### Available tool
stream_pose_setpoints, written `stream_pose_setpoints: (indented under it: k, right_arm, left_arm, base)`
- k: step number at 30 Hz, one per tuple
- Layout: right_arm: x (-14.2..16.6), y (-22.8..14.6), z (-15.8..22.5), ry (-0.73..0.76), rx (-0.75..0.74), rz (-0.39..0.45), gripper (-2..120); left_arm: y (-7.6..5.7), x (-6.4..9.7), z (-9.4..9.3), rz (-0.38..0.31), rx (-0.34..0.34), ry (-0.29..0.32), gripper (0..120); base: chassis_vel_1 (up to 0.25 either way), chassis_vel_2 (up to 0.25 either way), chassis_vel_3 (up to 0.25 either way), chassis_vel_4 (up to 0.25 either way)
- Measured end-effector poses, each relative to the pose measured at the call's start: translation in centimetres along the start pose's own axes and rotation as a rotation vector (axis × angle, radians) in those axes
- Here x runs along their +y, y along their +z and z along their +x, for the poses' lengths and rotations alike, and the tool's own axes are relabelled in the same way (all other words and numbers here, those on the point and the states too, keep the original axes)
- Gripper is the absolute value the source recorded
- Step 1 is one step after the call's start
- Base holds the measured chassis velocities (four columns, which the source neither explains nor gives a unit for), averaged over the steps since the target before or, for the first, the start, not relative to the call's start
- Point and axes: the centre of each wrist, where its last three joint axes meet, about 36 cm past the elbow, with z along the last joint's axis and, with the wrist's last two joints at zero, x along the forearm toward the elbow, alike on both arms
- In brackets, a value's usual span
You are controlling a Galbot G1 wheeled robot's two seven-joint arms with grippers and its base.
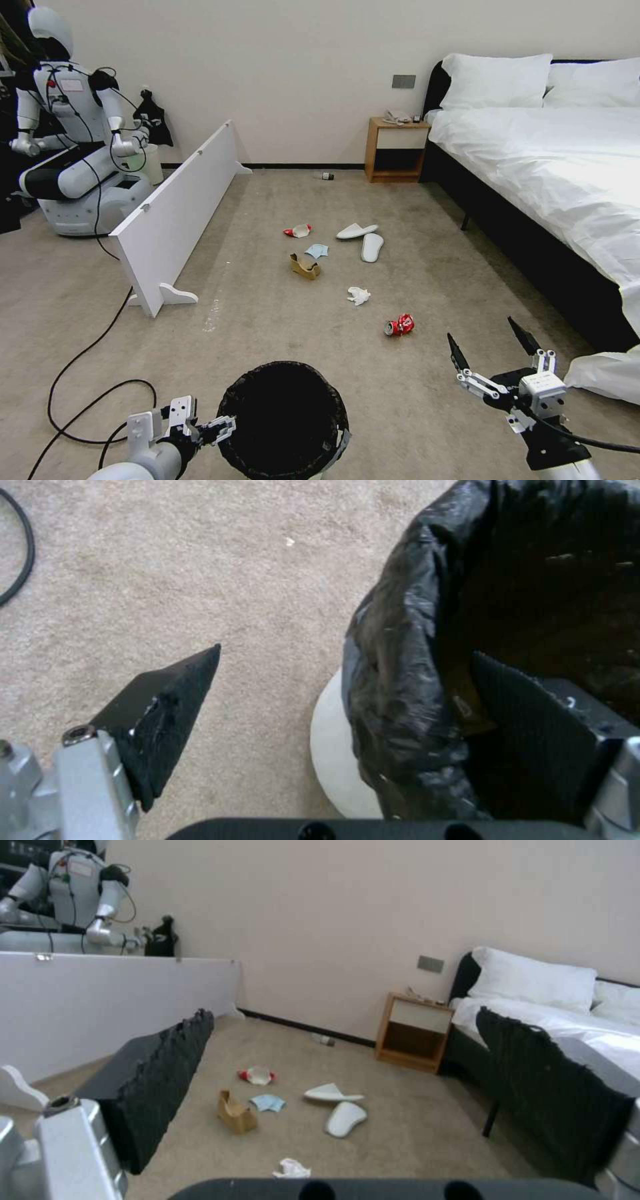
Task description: Pick up the trash bin, then pick up the garbage from the floor and place it into the trash bin.
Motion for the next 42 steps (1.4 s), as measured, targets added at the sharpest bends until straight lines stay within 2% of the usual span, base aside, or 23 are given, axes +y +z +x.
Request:
stream_pose_setpoints:
  k: [13, 15, 19, 21, 22, 24, 25, 27, 30, 31, 32, 38, 42]
  right_arm:
    - [0.3, -0.7, 0.1, -0.006, -0.011, 0.0, 100]
    - [0.3, -0.9, 0.2, -0.008, -0.014, 0.001, 100]
    - [0.4, -1.0, 0.2, -0.009, -0.017, 0.0, 100]
    - [0.4, -1.1, 0.2, -0.011, -0.019, 0.0, 100]
    - [0.4, -1.1, 0.2, -0.011, -0.019, 0.0, 100]
    - [0.4, -1.3, 0.2, -0.013, -0.022, 0.0, 100]
    - [0.4, -1.3, 0.2, -0.013, -0.022, 0.0, 100]
    - [0.4, -1.4, 0.2, -0.013, -0.025, 0.0, 100]
    - [0.4, -1.5, 0.2, -0.013, -0.027, 0.002, 100]
    - [0.4, -1.6, 0.2, -0.013, -0.027, 0.003, 100]
    - [0.4, -1.6, 0.2, -0.013, -0.027, 0.003, 100]
    - [0.3, -1.6, 0.2, -0.012, -0.025, 0.006, 100]
    - [0.2, -1.6, 0.3, -0.01, -0.025, 0.011, 100]
  left_arm:
    - [0.3, -0.1, -1.6, 0.003, 0.022, 0.0, 97]
    - [0.5, -0.2, -2.1, 0.002, 0.033, 0.0, 86]
    - [0.7, -0.2, -2.4, 0.002, 0.042, -0.003, 77]
    - [0.9, -0.2, -2.6, 0.002, 0.048, -0.004, 65]
    - [0.9, -0.2, -2.6, 0.002, 0.048, -0.004, 65]
    - [1.0, -0.1, -2.7, 0.003, 0.052, -0.006, 54]
    - [1.0, -0.1, -2.7, 0.003, 0.052, -0.006, 54]
    - [1.0, 0.0, -2.8, 0.003, 0.054, -0.006, 43]
    - [1.1, -0.1, -2.8, 0.002, 0.055, -0.005, 36]
    - [1.1, -0.2, -2.6, 0.0, 0.054, -0.001, 28]
    - [1.1, -0.2, -2.6, 0.0, 0.054, -0.001, 28]
    - [1.2, -0.5, -2.1, 0.0, 0.051, 0.009, 5]
    - [1.3, -0.4, -1.9, 0.001, 0.051, 0.007, 4]
  base:
    - [0.0, 0.0, 0.0, 0.0]
    - [0.0, 0.0, 0.0, 0.0]
    - [0.0, 0.0, 0.0, 0.0]
    - [0.0, 0.0, 0.0, 0.0]
    - [0.0, 0.0, 0.0, 0.0]
    - [0.0, 0.0, 0.0, 0.0]
    - [0.0, 0.0, 0.0, 0.0]
    - [0.0, 0.0, 0.0, 0.0]
    - [0.0, 0.0, 0.0, 0.0]
    - [0.0, 0.0, 0.0, 0.0]
    - [0.0, 0.0, 0.0, 0.0]
    - [0.0, 0.0, 0.0, 0.0]
    - [0.0, 0.0, 0.0, 0.0]
